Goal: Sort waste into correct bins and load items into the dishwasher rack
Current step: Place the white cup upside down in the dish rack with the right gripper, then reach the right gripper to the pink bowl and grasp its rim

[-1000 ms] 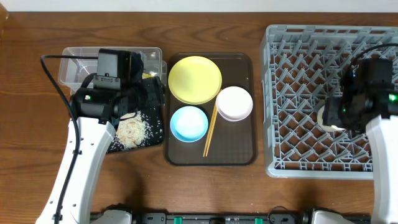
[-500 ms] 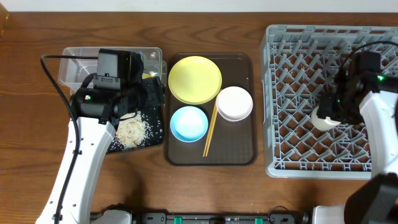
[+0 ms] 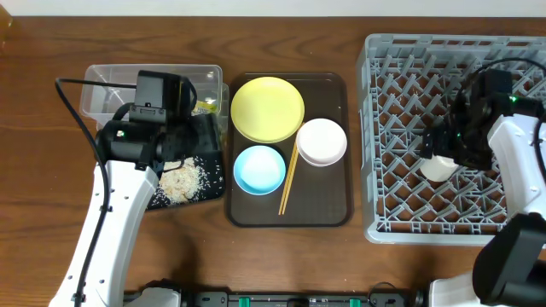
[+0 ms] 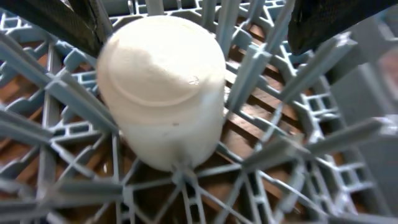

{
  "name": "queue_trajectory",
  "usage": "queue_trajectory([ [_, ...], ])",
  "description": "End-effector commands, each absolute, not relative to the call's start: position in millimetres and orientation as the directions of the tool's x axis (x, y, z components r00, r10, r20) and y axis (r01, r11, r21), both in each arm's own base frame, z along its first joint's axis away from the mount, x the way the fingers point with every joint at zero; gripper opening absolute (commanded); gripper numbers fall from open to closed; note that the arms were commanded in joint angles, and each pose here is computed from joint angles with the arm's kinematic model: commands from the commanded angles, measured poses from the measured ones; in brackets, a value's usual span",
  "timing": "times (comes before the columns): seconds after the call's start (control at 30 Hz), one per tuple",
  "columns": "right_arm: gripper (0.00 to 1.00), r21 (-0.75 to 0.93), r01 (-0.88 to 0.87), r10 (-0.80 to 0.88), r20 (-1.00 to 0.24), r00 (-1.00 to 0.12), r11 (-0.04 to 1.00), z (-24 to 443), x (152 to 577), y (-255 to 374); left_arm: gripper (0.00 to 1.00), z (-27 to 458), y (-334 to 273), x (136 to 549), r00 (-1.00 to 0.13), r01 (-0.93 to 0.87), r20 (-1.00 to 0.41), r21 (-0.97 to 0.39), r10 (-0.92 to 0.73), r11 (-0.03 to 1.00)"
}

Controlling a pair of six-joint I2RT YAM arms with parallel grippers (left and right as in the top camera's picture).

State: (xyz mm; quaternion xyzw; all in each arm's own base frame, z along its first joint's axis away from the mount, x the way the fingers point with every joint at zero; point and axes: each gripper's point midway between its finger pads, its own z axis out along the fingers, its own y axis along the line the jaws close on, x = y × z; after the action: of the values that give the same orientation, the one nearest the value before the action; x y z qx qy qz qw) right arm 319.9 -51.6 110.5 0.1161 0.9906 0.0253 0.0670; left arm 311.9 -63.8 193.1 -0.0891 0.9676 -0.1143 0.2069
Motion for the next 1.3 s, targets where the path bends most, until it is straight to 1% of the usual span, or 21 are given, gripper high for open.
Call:
queue_trajectory([
  [0.0, 0.88, 0.178, 0.101, 0.157, -0.337, -0.928, 0.979, 171.8, 349.3, -28.5, 0.67, 192.6, -33.1, 308.9, -0.881, -0.205, -0.412, -0.113, -0.233, 0.972],
  [0.07, 0.85, 0.231, -0.037, 0.073, -0.450, -0.890, 0.972, 197.5, 365.0, -4.2, 0.67, 190.9, -16.0, 303.6, -0.867, -0.287, -0.415, -0.041, -0.278, 0.957],
  [0.13, 0.82, 0.238, -0.181, -0.022, -0.550, -0.835, 0.954, 217.2, 377.2, 23.1, 0.68, 191.1, 0.1, 297.6, -0.843, -0.373, -0.425, 0.020, -0.330, 0.928],
  [0.23, 0.81, 0.197, -0.329, -0.144, -0.616, -0.775, 0.924, 225.7, 386.7, 59.1, 0.68, 192.4, 12.2, 290.6, -0.811, -0.457, -0.430, 0.039, -0.398, 0.889],
  [0.33, 0.80, 0.151, -0.467, -0.277, -0.635, -0.722, 0.871, 219.9, 389.9, 96.4, 0.71, 192.8, 19.4, 287.2, -0.787, -0.505, -0.426, 0.028, -0.447, 0.863],
  [0.43, 0.79, 0.115, -0.547, -0.370, -0.621, -0.691, 0.829, 203.5, 393.3, 126.8, 0.75, 192.0, 27.7, 284.5, -0.766, -0.546, -0.419, 0.021, -0.488, 0.838],
  [0.57, 0.80, 0.051, -0.568, -0.452, -0.550, -0.702, 0.821, 167.9, 398.9, 147.8, 0.76, 191.5, 31.6, 283.5, -0.759, -0.558, -0.413, 0.017, -0.503, 0.830],
  [0.67, 0.79, 0.038, -0.589, -0.495, -0.497, -0.712, 0.808, 138.9, 400.7, 162.4, 0.76, 191.5, 31.7, 283.7, -0.759, -0.559, -0.413, 0.016, -0.503, 0.829],
  [0.73, 0.78, 0.039, -0.593, -0.512, -0.464, -0.723, 0.804, 120.7, 401.3, 169.6, 0.77, 191.5, 31.7, 283.7, -0.759, -0.559, -0.413, 0.017, -0.503, 0.829],
  [0.93, 0.73, 0.010, -0.509, -0.468, -0.377, -0.799, 0.861, 71.5, 410.0, 172.3, 0.77, 191.4, 31.7, 283.5, -0.759, -0.558, -0.413, 0.017, -0.503, 0.829],
  [1.1, 0.58, -0.003, -0.449, -0.428, -0.308, -0.850, 0.894, 38.8, 410.4, 165.1, 0.78, 191.4, 31.6, 283.6, -0.759, -0.558, -0.413, 0.017, -0.503, 0.829],
  [1.13, 0.53, -0.002, -0.449, -0.430, -0.296, -0.853, 0.893, 34.6, 409.1, 164.7, 0.78, 191.3, 31.5, 283.5, -0.760, -0.558, -0.412, 0.016, -0.503, 0.830],
  [1.17, 0.47, -0.001, -0.449, -0.431, -0.286, -0.856, 0.893, 30.7, 408.0, 164.3, 0.78, 191.3, 31.0, 283.6, -0.760, -0.557, -0.411, 0.014, -0.503, 0.830],
  [1.23, 0.26, 0.000, -0.449, -0.432, -0.276, -0.859, 0.893, 28.0, 406.3, 163.6, 0.78, 191.1, 30.4, 283.6, -0.761, -0.556, -0.409, 0.011, -0.504, 0.831],
  [1.27, 0.21, 0.000, -0.449, -0.432, -0.276, -0.859, 0.893, 28.2, 406.4, 163.6, 0.78, 191.1, 30.4, 283.6, -0.761, -0.556, -0.409, 0.011, -0.504, 0.831],
])
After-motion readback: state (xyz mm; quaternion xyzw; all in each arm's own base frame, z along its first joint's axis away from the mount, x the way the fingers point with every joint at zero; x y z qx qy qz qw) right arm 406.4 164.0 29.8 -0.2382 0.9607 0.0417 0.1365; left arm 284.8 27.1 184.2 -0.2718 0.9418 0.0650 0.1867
